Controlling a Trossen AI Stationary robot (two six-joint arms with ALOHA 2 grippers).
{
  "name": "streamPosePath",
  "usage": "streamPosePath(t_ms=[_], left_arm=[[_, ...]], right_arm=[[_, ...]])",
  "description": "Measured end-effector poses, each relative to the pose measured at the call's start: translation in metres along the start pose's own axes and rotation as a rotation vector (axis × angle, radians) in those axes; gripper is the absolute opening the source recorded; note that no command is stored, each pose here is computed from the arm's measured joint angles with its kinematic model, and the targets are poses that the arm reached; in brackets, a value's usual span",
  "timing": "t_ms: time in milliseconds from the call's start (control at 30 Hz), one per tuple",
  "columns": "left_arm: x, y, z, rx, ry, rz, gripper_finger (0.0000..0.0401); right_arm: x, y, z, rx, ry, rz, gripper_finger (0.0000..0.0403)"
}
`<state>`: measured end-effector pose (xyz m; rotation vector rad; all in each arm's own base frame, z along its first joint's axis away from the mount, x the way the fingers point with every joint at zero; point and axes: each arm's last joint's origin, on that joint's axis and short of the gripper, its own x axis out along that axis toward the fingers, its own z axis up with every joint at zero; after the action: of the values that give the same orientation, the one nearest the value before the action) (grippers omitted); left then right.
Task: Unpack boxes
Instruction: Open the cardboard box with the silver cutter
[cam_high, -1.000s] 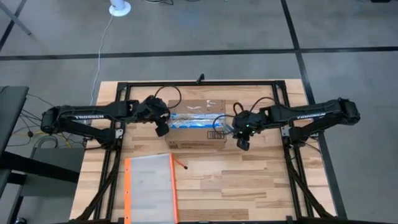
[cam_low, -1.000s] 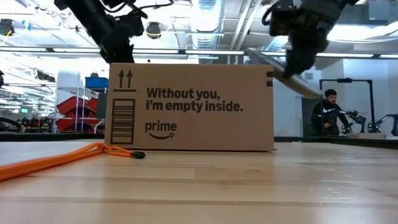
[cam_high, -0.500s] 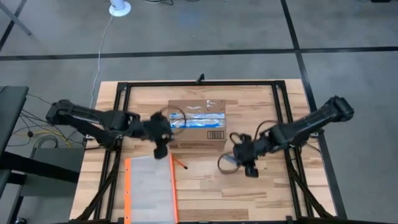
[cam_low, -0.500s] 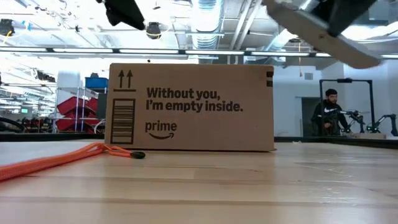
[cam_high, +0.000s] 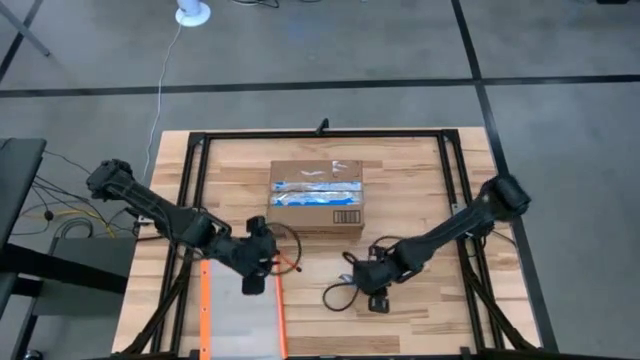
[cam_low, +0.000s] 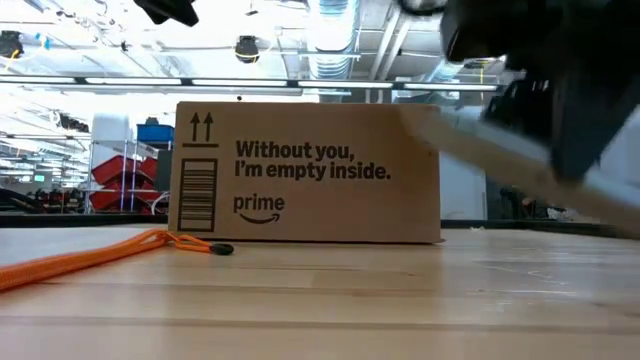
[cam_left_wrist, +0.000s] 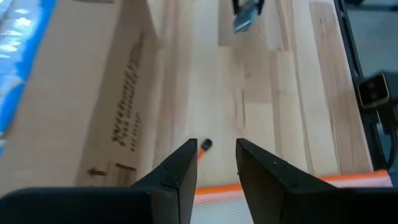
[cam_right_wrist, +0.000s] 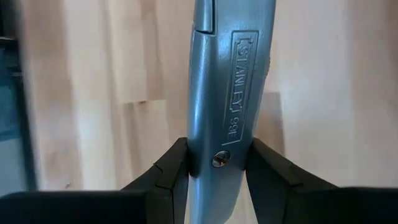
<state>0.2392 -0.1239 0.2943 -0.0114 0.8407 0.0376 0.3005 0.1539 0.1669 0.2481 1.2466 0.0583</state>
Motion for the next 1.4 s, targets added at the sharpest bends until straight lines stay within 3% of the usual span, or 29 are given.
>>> streamPosePath(t_ms=[267, 467, 600, 733, 933, 1167, 1400], left_arm=[[0.020, -0.018, -0.003, 0.040, 0.016, -0.006, 0.0097], [0.046, -0.037, 0.006, 0.111, -0.070, -0.107, 0.0097], [0.067, -0.043, 0.007, 0.115, -0.073, -0.112, 0.0097], [0.096, -0.043, 0.013, 0.092, -0.104, -0.167, 0.0097], [0.148, -0.027, 0.027, 0.051, -0.089, -0.265, 0.0102], [0.192, -0.024, 0.063, 0.195, -0.075, -0.265, 0.0126], [0.231, -0.032, 0.060, 0.264, 0.118, -0.227, 0.0157]], right_arm=[[0.031, 0.008, 0.023, 0.067, 0.075, -0.042, 0.0116], [-0.007, 0.026, 0.040, 0.061, 0.064, -0.038, 0.0247], [-0.038, 0.044, 0.031, 0.041, 0.017, -0.049, 0.0269], [-0.071, 0.065, 0.013, 0.053, -0.074, -0.048, 0.0266], [-0.100, 0.087, -0.033, 0.103, -0.125, -0.152, 0.0256], [-0.108, 0.107, -0.079, 0.206, -0.113, -0.216, 0.0254], [-0.112, 0.116, -0.102, 0.288, -0.133, -0.227, 0.0254]])
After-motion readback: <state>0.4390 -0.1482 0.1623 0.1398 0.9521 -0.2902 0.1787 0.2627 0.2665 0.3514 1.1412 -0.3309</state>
